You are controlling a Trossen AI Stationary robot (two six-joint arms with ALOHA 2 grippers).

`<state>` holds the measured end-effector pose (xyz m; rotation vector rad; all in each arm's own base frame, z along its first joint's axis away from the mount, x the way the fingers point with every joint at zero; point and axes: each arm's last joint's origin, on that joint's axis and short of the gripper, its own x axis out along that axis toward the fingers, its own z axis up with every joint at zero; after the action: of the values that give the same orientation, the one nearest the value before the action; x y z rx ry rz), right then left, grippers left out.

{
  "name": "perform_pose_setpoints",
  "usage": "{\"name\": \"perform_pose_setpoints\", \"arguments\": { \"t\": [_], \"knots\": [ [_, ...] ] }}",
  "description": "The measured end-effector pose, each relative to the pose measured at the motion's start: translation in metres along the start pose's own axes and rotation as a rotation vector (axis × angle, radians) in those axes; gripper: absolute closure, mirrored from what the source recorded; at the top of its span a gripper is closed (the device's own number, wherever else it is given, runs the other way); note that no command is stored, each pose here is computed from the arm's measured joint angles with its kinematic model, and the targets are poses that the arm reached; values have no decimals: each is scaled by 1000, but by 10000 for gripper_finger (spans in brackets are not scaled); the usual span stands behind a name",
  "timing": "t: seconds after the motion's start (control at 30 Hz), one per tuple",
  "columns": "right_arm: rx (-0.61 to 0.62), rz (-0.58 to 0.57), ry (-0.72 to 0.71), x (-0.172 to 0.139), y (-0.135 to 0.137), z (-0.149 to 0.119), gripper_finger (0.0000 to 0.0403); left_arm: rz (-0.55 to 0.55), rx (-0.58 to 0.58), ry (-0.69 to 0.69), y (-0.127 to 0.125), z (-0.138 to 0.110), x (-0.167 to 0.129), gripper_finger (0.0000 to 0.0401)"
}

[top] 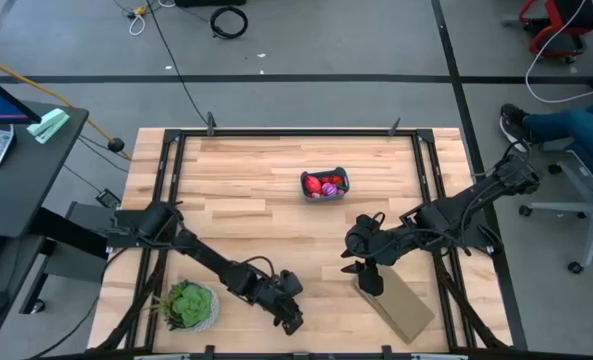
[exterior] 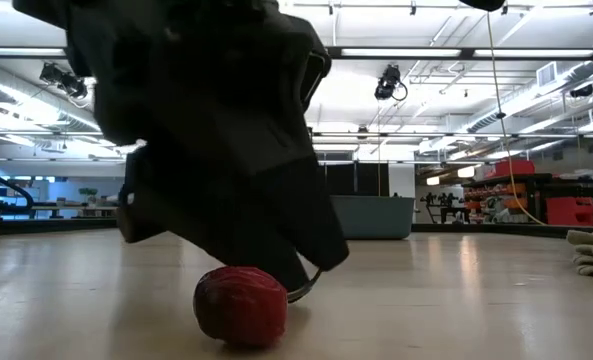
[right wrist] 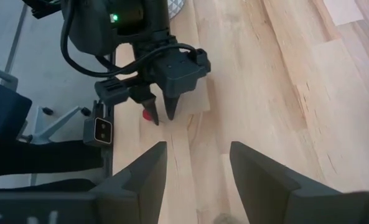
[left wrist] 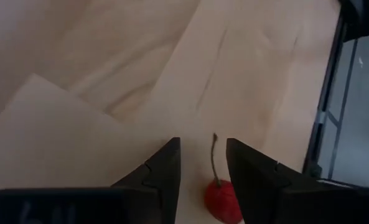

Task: Pick and placing Produce into tupperware
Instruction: Put the cherry into the bin

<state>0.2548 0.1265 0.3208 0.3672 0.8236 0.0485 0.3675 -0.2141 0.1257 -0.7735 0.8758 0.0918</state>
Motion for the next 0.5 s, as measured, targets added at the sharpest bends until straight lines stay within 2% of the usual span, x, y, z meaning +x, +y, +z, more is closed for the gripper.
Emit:
{"name": "perform_pose_setpoints", "arguments": {
  "t": [0.27, 0.5],
  "knots": [
    [-7, 1, -1, 0, 0, 0, 218, -23, -3, -8, -3, -1, 0, 268],
    [-7, 1, -2, 0, 0, 0, 217, -16, -13, -28, -1, 1, 3, 285]
  ]
}}
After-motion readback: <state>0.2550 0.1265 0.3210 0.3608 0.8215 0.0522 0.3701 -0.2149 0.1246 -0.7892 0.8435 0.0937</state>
